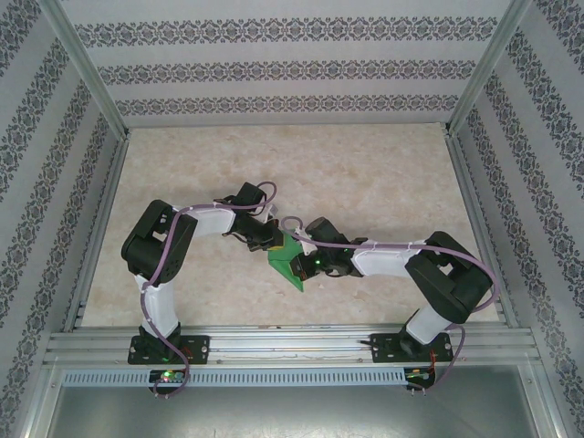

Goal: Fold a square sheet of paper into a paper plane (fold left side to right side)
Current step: Third fold the triangle at the center of the table.

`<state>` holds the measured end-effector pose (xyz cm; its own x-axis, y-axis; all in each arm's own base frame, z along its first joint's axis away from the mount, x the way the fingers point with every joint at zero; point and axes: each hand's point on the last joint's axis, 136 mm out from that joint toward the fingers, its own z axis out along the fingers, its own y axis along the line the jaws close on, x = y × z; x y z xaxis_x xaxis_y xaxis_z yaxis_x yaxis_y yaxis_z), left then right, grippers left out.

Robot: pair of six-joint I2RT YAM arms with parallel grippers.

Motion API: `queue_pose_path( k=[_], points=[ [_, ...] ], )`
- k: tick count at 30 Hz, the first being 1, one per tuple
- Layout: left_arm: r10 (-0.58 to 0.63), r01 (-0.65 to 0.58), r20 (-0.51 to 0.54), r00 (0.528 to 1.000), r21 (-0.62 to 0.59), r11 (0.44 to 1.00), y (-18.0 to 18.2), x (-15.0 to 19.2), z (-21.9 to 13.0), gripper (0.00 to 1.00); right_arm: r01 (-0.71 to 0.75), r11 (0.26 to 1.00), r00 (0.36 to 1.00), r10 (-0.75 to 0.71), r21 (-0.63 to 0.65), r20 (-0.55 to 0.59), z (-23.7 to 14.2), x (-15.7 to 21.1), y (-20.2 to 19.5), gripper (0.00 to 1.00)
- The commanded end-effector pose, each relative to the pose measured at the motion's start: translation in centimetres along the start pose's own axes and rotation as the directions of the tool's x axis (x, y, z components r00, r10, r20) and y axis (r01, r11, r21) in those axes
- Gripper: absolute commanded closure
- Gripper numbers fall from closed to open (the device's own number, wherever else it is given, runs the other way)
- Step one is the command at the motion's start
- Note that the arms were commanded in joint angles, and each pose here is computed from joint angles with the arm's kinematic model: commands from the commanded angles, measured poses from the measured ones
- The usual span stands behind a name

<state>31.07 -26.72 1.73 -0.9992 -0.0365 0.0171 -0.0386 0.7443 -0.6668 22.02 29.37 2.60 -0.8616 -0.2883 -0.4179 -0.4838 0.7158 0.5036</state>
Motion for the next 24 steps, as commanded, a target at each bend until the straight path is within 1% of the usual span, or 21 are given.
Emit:
queue_pose_path(
  k=[1, 13, 24],
  points=[
    [-0.056, 0.049, -0.041, 0.998, -0.143, 0.988, 3.86, 1.82, 1.34, 0.95, -0.018, 0.999, 1.000, 0.018, 0.032, 0.014, -0.21, -0.79, -0.69, 1.00],
    [-0.054, 0.048, -0.041, 0.998, -0.143, 0.989, 3.79, 1.79, 1.35, 0.95, -0.018, 1.000, 1.000, 0.018, 0.020, -0.006, 0.04, -0.49, -0.73, 1.00],
    [-0.054, 0.048, -0.040, 0.998, -0.144, 0.988, 3.80, 1.78, 1.33, 0.95, -0.021, 0.999, 1.000, 0.022, 0.045, -0.012, 0.13, -0.27, -1.28, 1.00]
  ],
)
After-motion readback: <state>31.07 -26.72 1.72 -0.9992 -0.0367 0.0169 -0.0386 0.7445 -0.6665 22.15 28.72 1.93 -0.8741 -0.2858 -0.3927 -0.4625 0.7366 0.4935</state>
